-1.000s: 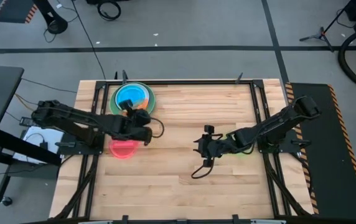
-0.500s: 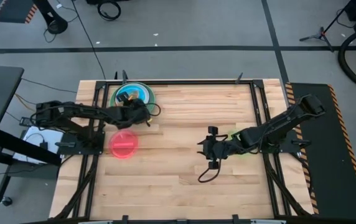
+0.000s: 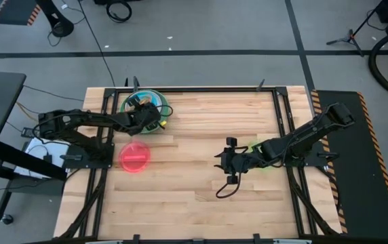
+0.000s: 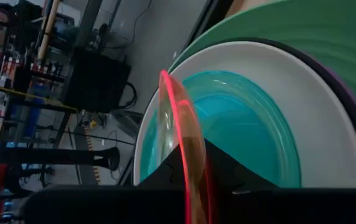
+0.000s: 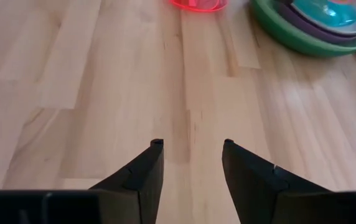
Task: Stack plastic plates
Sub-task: Stack the orange plate on top of the blue plate
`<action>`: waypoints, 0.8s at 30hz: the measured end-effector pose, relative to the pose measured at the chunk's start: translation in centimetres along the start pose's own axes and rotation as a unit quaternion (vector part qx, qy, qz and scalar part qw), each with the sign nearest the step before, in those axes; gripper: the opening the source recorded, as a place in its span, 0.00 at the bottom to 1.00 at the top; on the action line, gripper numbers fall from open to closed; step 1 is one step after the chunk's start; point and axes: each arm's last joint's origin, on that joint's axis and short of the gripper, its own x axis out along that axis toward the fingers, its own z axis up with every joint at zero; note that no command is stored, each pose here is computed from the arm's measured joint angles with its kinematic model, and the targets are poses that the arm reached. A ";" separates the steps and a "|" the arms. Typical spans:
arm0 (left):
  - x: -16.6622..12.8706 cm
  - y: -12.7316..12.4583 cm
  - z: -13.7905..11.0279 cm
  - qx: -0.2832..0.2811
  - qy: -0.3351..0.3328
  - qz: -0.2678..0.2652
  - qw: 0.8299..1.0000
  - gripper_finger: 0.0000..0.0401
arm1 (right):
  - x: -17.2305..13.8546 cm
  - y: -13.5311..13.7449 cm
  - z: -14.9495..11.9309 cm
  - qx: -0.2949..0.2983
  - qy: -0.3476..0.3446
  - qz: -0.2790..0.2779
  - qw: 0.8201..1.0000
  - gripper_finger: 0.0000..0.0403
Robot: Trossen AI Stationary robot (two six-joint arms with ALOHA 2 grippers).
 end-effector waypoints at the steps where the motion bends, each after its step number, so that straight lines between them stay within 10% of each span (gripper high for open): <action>1: 0.0 0.0 0.0 0.000 0.000 -0.001 1.000 0.08 | 0.0 0.0 0.0 0.001 0.002 0.008 1.000 0.43; 24: 1.4 3.1 0.8 -0.073 -0.022 0.026 0.997 0.50 | -1.5 -1.3 1.8 0.095 0.081 -0.049 0.991 0.43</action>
